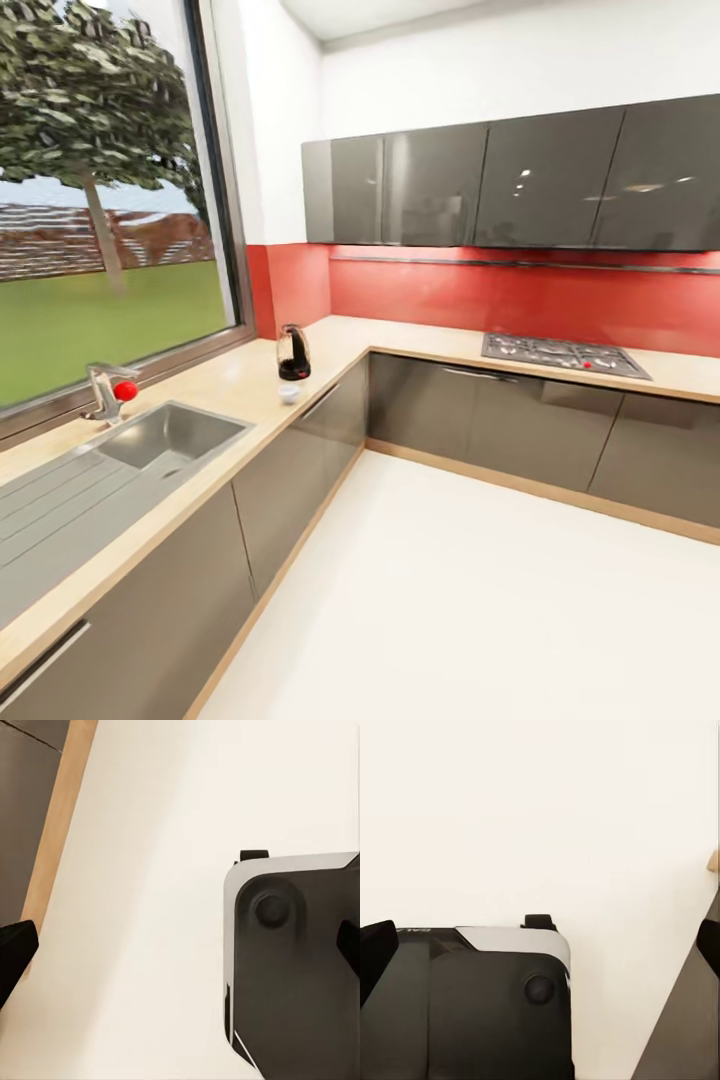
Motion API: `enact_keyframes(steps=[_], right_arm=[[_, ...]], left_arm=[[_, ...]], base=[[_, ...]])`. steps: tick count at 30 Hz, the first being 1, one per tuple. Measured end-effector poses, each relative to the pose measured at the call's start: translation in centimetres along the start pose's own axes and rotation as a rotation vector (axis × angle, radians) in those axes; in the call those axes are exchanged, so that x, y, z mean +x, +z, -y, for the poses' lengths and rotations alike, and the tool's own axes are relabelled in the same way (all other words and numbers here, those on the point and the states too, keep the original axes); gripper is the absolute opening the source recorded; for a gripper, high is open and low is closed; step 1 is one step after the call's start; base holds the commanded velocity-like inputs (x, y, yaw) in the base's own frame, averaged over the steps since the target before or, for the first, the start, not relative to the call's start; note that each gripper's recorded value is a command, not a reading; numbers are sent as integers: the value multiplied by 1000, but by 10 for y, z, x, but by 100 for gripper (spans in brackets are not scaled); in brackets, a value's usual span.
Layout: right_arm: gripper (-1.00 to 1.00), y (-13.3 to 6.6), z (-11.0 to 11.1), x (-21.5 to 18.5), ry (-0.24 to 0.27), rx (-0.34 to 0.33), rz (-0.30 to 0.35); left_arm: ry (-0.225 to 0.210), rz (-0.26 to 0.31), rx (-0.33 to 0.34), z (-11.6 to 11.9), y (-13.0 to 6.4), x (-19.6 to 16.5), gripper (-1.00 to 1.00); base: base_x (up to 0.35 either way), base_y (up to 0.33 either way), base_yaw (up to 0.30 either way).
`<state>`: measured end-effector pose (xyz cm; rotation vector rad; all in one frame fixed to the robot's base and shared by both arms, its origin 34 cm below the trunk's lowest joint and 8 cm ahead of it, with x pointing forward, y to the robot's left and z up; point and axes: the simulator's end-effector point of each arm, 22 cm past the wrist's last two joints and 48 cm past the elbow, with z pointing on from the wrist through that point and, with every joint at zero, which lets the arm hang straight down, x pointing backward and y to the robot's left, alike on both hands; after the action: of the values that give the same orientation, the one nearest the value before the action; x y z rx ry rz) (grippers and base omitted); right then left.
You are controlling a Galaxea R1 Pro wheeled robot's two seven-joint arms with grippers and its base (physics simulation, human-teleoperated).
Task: Set up a coffee station on the kitchen countertop: keep the coffee maker on the countertop, move the bottle of coffee from the kitchen shelf to the counter next to the coffee maker, place a paper coffee filter on top of the coffee maker, put the saucer next to the coffee maker with the coffee cup on the saucer, and place the electric kettle next to the coffee maker.
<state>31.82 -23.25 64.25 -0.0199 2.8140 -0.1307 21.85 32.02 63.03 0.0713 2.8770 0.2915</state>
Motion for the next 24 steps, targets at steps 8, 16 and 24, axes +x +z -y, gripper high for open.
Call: enact_keyframes(steps=[8,16,24], right_arm=[[100,0,1,0,0,1,0],[100,0,1,0,0,2,0],[100,0,1,0,1,2,-1]], left_arm=[[-3,2,-1,0,0,-1,100],[-6,2,-2,-1,0,-1,100],[-9,4,-3,-1,0,-2,100]], base=[[316,-118,0],[315,-118,0],[315,-118,0]])
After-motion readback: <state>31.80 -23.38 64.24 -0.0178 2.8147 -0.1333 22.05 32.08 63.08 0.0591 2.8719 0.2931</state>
